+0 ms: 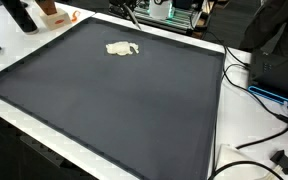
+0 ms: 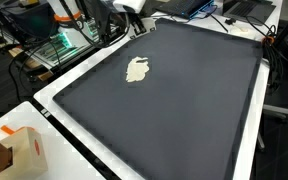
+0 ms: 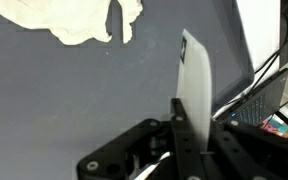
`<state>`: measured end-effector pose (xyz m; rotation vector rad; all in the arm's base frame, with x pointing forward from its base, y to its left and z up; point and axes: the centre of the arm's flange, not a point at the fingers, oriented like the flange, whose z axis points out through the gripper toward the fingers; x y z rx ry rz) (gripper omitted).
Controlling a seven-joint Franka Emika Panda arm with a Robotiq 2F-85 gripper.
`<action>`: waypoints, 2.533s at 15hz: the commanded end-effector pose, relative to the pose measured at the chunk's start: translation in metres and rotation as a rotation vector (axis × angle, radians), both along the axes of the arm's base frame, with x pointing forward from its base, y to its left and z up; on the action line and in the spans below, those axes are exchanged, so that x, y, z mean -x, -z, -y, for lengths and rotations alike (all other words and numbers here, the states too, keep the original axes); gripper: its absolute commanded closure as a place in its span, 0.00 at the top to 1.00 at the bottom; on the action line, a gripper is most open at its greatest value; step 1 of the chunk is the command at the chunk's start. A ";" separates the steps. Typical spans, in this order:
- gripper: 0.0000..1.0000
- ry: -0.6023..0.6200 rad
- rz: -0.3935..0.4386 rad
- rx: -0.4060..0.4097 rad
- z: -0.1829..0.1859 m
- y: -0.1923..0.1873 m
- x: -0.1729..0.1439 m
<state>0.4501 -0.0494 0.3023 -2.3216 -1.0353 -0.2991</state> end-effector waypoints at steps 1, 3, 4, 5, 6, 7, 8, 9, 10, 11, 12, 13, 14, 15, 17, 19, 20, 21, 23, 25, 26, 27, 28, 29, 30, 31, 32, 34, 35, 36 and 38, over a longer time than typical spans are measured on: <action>0.01 0.020 -0.057 -0.030 0.010 0.019 -0.011; 0.01 0.031 -0.085 -0.034 0.014 0.027 -0.013; 0.01 0.044 -0.098 -0.035 0.016 0.031 -0.013; 0.01 0.054 -0.113 -0.038 0.018 0.035 -0.014; 0.01 0.070 -0.131 -0.036 0.021 0.039 -0.014; 0.01 0.081 -0.144 -0.037 0.023 0.042 -0.015; 0.01 0.100 -0.158 -0.033 0.026 0.044 -0.014; 0.01 0.118 -0.170 -0.030 0.028 0.046 -0.014; 0.01 0.144 -0.188 -0.029 0.029 0.047 -0.013; 0.01 0.169 -0.200 -0.022 0.031 0.047 -0.013; 0.01 0.200 -0.215 -0.011 0.033 0.047 -0.011; 0.01 0.228 -0.229 -0.002 0.035 0.047 -0.009; 0.01 0.251 -0.242 0.004 0.036 0.046 -0.008; 0.01 0.278 -0.251 0.018 0.037 0.044 -0.006; 0.01 0.330 -0.264 0.044 0.039 0.042 -0.004; 0.01 0.384 -0.274 0.075 0.039 0.038 -0.003; 0.01 0.410 -0.277 0.101 0.038 0.035 -0.003; 0.01 0.435 -0.283 0.124 0.038 0.033 -0.003; 0.01 0.489 -0.292 0.183 0.034 0.026 -0.003; 0.01 0.544 -0.303 0.255 0.029 0.019 -0.003; 0.01 0.563 -0.309 0.288 0.025 0.015 -0.003; 0.01 0.581 -0.313 0.325 0.019 0.011 -0.004; 0.01 0.599 -0.317 0.361 0.015 0.009 -0.004; 0.01 0.612 -0.321 0.395 0.011 0.006 -0.005; 0.01 0.626 -0.317 0.435 0.006 0.003 -0.006; 0.01 0.637 -0.315 0.472 0.002 0.001 -0.007; 0.01 0.650 -0.312 0.507 -0.002 -0.001 -0.008; 0.01 0.672 -0.302 0.575 -0.010 -0.004 -0.009; 0.01 0.682 -0.293 0.615 -0.014 -0.005 -0.009; 0.01 0.690 -0.282 0.651 -0.017 -0.006 -0.009; 0.01 0.689 -0.250 0.733 -0.025 -0.007 -0.010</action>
